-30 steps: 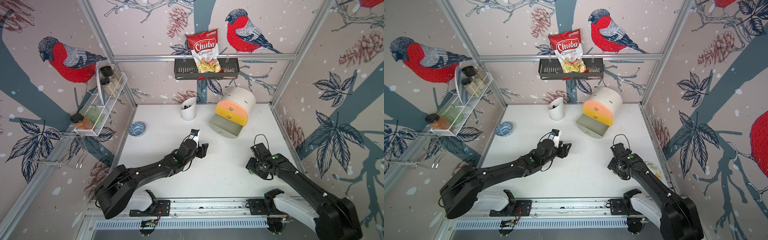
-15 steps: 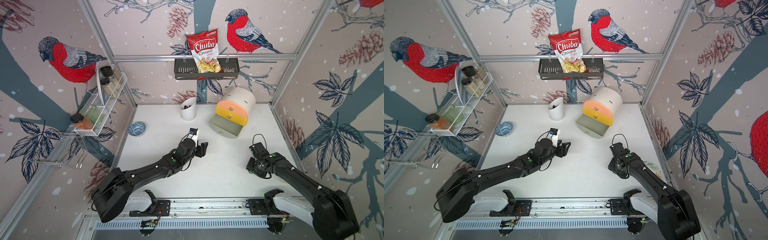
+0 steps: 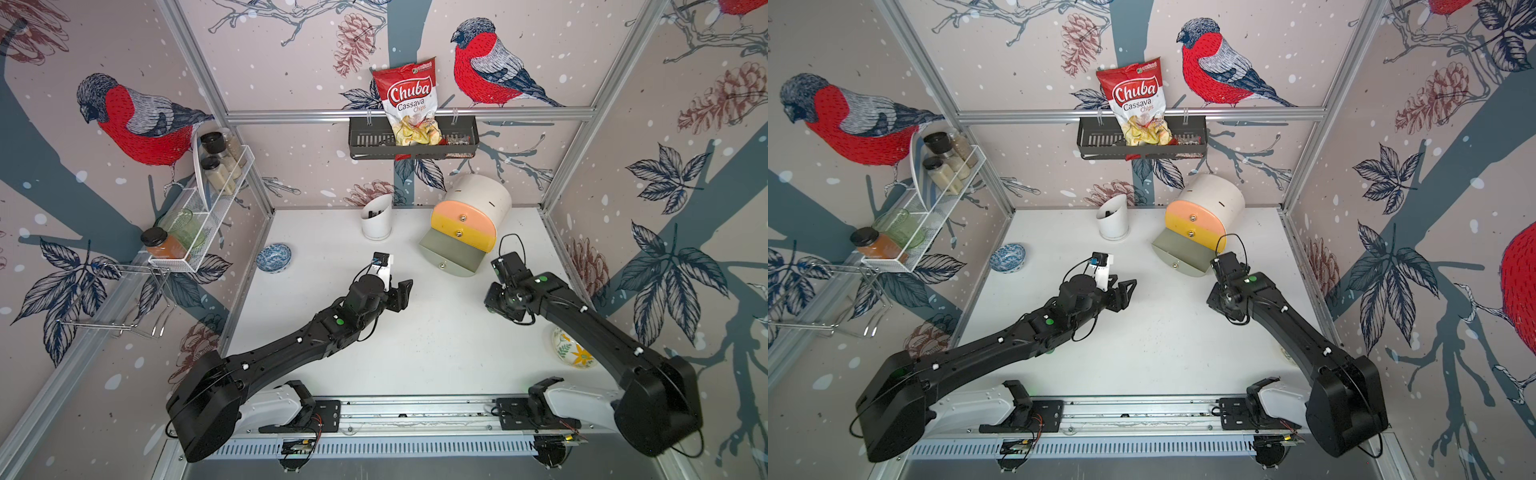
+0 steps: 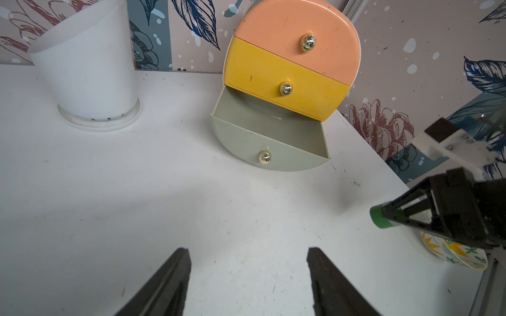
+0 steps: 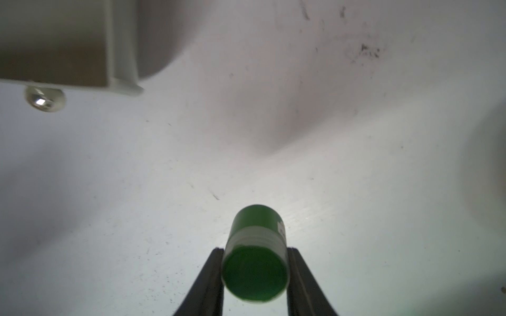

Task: Put the paint cans in the drawer according to color
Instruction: Pick up the paint can at the center of the board, then place the paint can in the drawer.

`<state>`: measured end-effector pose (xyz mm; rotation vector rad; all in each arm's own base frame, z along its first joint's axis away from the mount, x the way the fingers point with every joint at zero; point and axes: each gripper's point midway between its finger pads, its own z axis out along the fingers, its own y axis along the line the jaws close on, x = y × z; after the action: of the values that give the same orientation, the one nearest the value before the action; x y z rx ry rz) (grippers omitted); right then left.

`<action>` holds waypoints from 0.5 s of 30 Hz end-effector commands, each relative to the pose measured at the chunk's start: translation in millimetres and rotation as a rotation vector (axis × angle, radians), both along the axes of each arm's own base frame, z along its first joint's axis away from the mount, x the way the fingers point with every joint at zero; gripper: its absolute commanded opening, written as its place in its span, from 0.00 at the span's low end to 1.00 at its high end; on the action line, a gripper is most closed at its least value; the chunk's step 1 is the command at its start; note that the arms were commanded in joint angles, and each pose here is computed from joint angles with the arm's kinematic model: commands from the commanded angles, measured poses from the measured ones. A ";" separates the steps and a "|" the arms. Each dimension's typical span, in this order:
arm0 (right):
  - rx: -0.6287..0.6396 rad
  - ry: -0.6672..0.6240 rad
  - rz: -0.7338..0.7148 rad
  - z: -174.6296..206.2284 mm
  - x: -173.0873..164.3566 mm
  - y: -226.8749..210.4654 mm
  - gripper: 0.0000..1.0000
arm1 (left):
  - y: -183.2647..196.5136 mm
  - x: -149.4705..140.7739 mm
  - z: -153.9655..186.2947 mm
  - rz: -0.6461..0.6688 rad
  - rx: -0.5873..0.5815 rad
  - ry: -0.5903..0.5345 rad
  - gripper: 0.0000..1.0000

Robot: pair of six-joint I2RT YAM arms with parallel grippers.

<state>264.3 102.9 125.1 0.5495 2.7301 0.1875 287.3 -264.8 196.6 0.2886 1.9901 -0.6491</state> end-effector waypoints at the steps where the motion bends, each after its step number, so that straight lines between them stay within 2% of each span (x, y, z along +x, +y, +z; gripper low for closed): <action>1: -0.073 -0.011 0.040 21.2 22.3 1.9 0.33 | 3.0 1.1 0.9 0.009 0.013 -0.005 0.70; 6: -0.114 -0.017 0.101 40.1 70.2 22.0 0.35 | 5.5 -0.9 -2.1 0.009 0.020 0.007 0.70; 15: -0.142 0.008 0.154 32.0 135.7 51.4 0.35 | 11.9 -3.5 -7.2 0.016 0.030 0.015 0.70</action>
<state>394.9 154.6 160.2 0.3411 2.7435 0.0721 283.2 -256.3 190.1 0.2879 2.0165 -0.6292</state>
